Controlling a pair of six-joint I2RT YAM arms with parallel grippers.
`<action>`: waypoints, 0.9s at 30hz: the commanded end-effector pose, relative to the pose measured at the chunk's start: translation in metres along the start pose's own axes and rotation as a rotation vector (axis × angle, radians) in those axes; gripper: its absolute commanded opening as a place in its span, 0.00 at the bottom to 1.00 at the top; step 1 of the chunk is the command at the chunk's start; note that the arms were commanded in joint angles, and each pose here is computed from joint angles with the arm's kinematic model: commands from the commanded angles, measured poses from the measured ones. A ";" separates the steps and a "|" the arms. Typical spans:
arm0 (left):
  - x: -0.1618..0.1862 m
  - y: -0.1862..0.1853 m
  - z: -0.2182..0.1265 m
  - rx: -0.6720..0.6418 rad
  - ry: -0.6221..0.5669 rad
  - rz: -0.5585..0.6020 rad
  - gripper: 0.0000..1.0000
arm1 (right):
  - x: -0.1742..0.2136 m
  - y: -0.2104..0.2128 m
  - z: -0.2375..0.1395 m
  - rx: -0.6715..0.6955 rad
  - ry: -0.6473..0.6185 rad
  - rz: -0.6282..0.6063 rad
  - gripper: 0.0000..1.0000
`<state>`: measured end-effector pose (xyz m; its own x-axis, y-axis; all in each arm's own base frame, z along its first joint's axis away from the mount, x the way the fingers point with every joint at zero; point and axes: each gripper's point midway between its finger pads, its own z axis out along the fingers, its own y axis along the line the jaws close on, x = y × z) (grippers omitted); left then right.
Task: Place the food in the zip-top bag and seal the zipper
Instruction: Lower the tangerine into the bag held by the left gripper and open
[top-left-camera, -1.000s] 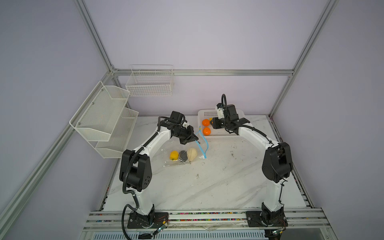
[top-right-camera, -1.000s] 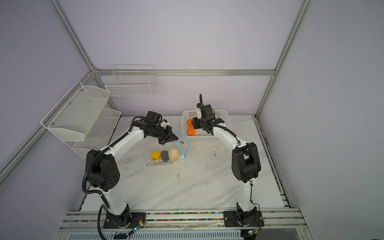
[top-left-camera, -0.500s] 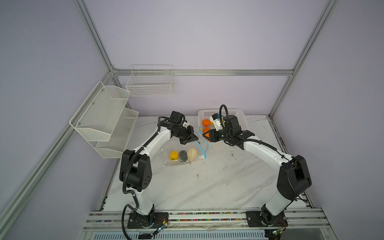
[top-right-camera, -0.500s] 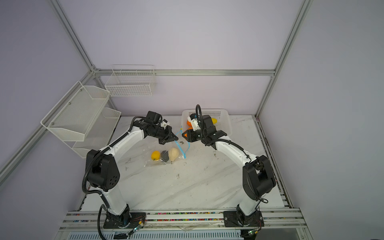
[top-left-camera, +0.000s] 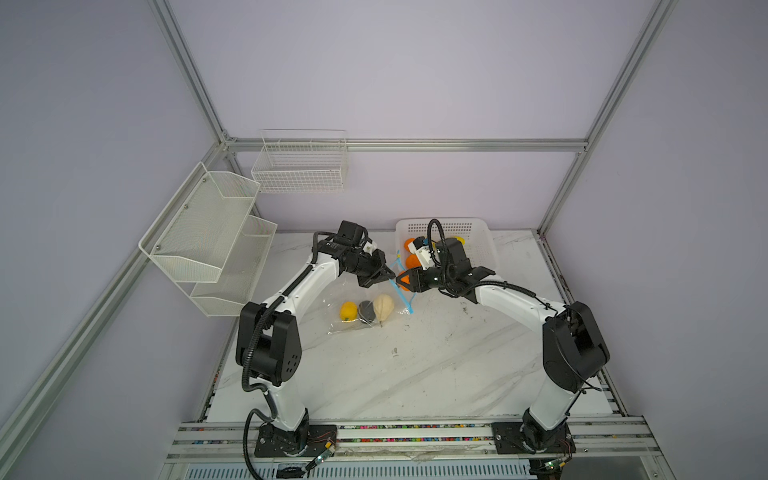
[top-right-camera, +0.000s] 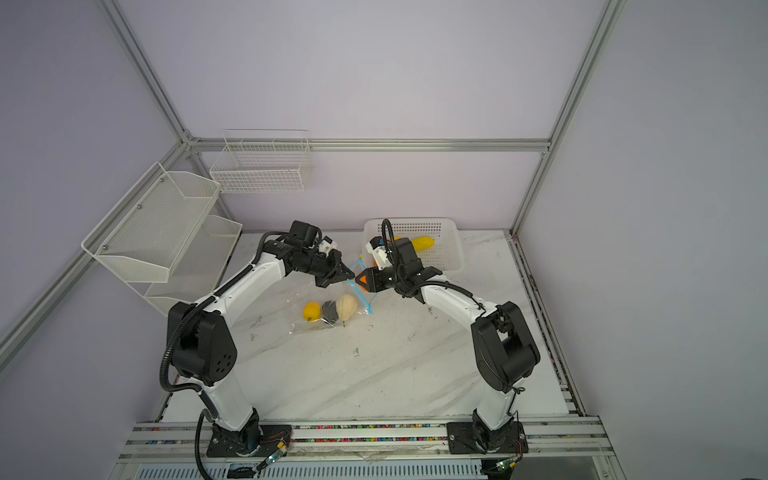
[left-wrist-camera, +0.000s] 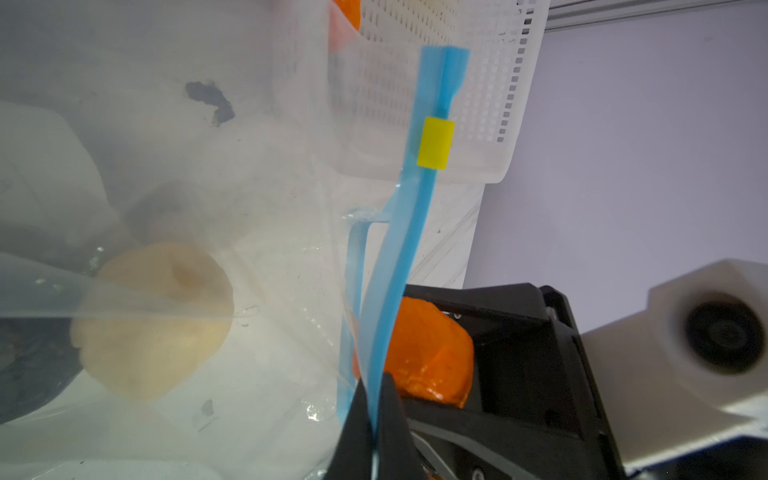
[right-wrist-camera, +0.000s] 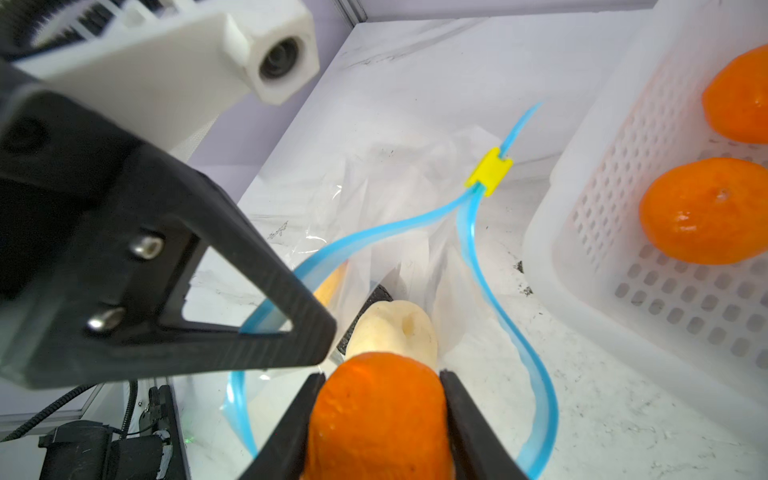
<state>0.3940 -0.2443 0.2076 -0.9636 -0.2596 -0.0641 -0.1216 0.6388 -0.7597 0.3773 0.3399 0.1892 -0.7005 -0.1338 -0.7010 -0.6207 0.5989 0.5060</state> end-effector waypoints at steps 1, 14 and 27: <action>0.006 -0.016 -0.015 0.053 -0.017 0.048 0.00 | 0.002 -0.002 0.007 -0.010 -0.005 -0.006 0.41; 0.008 -0.018 -0.016 0.055 -0.019 0.046 0.00 | -0.001 0.001 0.028 -0.079 0.003 0.014 0.41; 0.011 -0.021 -0.013 0.056 -0.009 0.048 0.00 | -0.005 -0.002 0.041 -0.078 -0.004 0.018 0.45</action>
<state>0.3909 -0.2458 0.2160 -0.9636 -0.2554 -0.0795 -0.1049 0.6340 -0.7662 0.3896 0.3618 0.1607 -0.7341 -0.1379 -0.6649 -0.6110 0.5614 0.5581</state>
